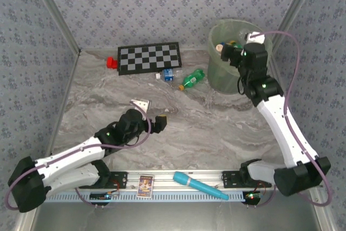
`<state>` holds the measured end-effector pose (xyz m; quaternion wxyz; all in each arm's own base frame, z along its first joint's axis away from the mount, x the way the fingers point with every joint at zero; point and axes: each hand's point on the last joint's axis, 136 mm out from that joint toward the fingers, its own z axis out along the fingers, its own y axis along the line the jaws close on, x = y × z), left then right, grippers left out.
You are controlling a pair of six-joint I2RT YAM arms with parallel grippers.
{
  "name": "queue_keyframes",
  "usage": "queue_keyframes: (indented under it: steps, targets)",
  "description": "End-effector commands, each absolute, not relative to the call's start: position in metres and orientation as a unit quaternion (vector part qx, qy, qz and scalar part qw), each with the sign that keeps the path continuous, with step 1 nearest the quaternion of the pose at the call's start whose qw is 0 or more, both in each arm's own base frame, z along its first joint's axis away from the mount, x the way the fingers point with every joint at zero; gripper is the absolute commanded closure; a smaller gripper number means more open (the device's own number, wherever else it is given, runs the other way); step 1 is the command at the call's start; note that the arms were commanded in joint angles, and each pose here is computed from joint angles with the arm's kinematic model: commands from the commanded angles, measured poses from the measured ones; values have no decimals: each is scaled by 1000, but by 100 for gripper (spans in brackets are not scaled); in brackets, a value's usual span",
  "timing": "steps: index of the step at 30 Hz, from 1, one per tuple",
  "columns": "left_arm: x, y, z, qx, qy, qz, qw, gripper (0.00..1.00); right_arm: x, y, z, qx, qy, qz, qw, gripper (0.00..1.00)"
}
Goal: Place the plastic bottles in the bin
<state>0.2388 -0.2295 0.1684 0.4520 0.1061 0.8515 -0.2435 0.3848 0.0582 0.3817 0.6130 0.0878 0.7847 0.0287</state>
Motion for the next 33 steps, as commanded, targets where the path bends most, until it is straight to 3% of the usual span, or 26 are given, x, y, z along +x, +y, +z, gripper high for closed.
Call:
queue_keyframes:
  steps: [1, 16, 28, 33]
  targets:
    - [256, -240, 183, 98, 847, -247, 460, 0, 369, 76, 354, 84, 791, 74, 601, 0]
    - [321, -271, 136, 110, 885, -217, 397, 2, 309, 100, 219, 68, 812, 157, 559, 0]
    - [334, -254, 144, 75, 884, -214, 409, 0, 337, 177, 147, 61, 861, 188, 468, 0]
    - [321, -228, 153, 52, 884, -213, 413, 0, 360, 210, 124, 109, 863, 199, 450, 12]
